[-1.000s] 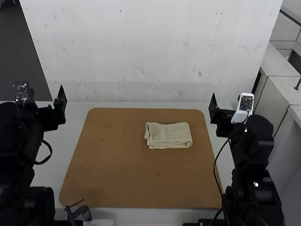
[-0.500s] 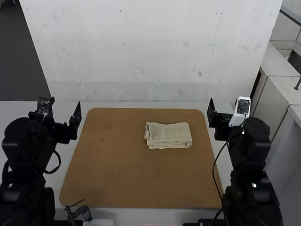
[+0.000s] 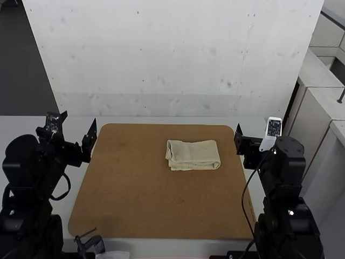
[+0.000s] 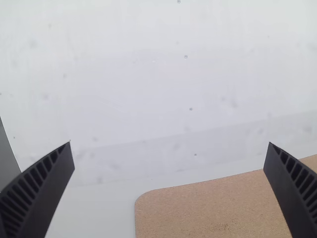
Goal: Fold the towel.
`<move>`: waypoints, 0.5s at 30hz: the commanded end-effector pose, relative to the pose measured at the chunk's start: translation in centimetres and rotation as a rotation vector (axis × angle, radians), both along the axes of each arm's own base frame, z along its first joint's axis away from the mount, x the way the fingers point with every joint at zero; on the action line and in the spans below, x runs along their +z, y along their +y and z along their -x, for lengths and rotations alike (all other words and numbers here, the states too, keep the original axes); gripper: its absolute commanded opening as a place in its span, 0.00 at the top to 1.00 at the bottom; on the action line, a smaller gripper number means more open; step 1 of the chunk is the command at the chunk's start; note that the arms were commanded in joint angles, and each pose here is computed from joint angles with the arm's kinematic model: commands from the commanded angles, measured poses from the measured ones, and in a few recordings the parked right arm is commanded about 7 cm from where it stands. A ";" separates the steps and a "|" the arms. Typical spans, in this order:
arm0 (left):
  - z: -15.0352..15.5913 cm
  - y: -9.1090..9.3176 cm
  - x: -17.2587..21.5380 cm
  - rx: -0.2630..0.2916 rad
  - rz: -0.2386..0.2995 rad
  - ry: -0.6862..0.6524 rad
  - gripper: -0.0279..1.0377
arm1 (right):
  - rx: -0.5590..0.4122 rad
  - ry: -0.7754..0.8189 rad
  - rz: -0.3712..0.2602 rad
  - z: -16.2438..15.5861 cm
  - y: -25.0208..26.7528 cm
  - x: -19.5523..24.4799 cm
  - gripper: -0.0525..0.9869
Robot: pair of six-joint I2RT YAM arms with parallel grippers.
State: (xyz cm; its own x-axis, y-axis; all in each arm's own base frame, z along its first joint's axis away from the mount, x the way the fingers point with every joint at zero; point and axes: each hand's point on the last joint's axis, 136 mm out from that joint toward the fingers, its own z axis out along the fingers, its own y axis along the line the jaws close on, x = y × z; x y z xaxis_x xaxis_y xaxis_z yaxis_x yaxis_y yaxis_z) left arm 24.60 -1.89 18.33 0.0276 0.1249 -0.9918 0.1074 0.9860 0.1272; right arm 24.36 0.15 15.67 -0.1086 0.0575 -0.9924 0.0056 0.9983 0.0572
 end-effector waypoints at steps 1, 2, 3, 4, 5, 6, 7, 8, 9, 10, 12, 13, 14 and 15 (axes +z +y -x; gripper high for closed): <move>0.1 -0.4 0.3 -0.020 -0.004 -0.014 0.05 | 0.023 -0.023 -0.014 0.1 0.5 0.9 0.02; 0.1 -0.4 0.3 -0.020 -0.004 -0.014 0.05 | 0.023 -0.023 -0.014 0.1 0.5 0.9 0.02; 0.1 -0.4 0.3 -0.022 -0.004 -0.014 0.05 | 0.023 -0.023 -0.014 0.1 0.5 0.9 0.02; 0.1 -0.4 0.3 -0.020 -0.004 -0.014 0.05 | 0.023 -0.022 -0.014 0.1 0.5 0.9 0.02; 0.1 -0.4 0.3 -0.022 -0.004 -0.014 0.05 | 0.023 -0.023 -0.014 0.1 0.5 0.9 0.02; 0.1 -0.4 0.3 -0.020 -0.004 -0.014 0.05 | 0.023 -0.022 -0.014 0.1 0.5 0.9 0.02; 0.1 -0.4 0.3 -0.022 -0.004 -0.014 0.05 | 0.019 -0.017 -0.014 0.0 0.4 0.8 0.02; 0.1 -0.4 0.3 -0.020 -0.004 -0.014 0.05 | 0.021 -0.019 -0.014 0.0 0.5 0.8 0.02; 0.1 -0.4 0.3 -0.020 -0.004 -0.014 0.05 | 0.021 -0.019 -0.014 0.0 0.5 0.8 0.02; 0.1 -0.3 0.3 -0.019 -0.004 -0.014 0.05 | 0.022 -0.019 -0.014 0.0 0.5 0.8 0.02; 0.1 -0.4 0.3 -0.020 -0.004 -0.014 0.05 | 0.022 -0.019 -0.014 0.0 0.5 0.8 0.02; 0.1 -0.4 0.3 -0.022 -0.004 -0.014 0.05 | 0.022 -0.019 -0.014 0.0 0.5 0.8 0.02; 0.1 -0.4 0.3 -0.022 -0.004 -0.014 0.05 | 0.022 -0.019 -0.014 0.0 0.5 0.8 0.02; 0.1 -0.4 0.3 -0.020 -0.004 -0.014 0.05 | 0.022 -0.019 -0.014 0.0 0.5 0.8 0.02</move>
State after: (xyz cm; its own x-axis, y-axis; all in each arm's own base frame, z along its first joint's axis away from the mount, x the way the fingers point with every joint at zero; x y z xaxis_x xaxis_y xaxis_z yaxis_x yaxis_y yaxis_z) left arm 24.59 -1.95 18.33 0.0281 0.1249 -0.9918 0.1108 0.9857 0.1272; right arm 24.36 0.21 15.66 -0.1091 0.0574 -0.9924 0.0022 0.9983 0.0575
